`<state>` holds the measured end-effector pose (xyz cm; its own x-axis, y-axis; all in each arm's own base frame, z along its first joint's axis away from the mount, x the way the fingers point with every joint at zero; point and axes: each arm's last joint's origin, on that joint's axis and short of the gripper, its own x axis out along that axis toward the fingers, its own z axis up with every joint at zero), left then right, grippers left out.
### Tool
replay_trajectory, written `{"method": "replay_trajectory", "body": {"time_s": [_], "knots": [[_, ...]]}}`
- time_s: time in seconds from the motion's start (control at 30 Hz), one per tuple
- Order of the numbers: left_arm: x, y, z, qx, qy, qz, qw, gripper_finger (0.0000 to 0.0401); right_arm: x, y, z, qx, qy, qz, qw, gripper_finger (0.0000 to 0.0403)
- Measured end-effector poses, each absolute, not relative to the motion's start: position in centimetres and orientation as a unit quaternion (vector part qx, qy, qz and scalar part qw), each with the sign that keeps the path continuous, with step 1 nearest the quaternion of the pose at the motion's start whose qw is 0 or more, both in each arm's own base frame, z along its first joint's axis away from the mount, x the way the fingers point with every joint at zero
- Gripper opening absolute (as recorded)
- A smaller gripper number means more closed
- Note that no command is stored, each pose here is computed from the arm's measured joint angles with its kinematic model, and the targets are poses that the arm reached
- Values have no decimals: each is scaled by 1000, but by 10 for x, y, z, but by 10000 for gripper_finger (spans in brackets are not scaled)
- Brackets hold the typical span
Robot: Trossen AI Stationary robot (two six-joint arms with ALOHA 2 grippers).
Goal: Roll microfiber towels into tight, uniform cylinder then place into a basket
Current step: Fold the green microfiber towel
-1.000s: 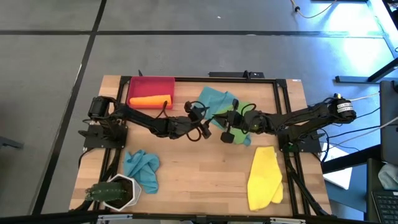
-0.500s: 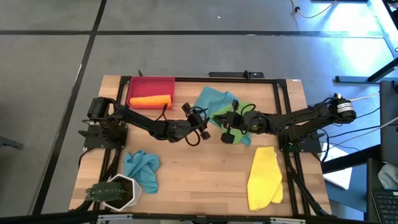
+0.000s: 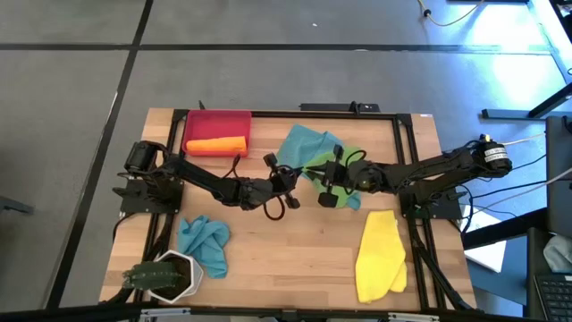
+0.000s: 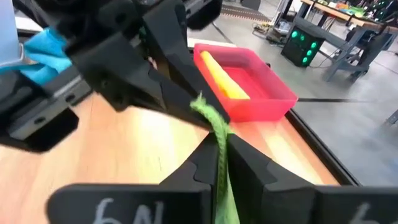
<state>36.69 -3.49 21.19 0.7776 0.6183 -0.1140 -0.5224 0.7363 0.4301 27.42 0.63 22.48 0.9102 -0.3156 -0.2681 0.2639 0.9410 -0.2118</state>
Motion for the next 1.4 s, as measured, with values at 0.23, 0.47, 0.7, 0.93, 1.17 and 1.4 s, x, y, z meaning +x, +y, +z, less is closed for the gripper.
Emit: {"method": "replay_trajectory", "body": {"time_s": [0.23, 0.47, 0.7, 0.93, 1.17, 1.4], "knots": [[366, -35, 212, 204, 130, 316, 917, 0, 271, 6, 215, -95, 204, -147, 963, 80], [361, -47, 220, 240, 135, 352, 894, 0, 264, 2, 205, -112, 261, -208, 936, 128], [357, -58, 227, 263, 132, 367, 883, 0, 257, -1, 198, -119, 301, -253, 912, 144], [355, -59, 230, 273, 134, 373, 877, 0, 245, -2, 189, -85, 354, -273, 891, 135], [357, -49, 230, 273, 137, 377, 875, 0, 238, 3, 179, 8, 408, -210, 889, 126], [358, -48, 230, 290, 144, 376, 868, 0, 225, 3, 161, 42, 441, -213, 871, 125]]}}
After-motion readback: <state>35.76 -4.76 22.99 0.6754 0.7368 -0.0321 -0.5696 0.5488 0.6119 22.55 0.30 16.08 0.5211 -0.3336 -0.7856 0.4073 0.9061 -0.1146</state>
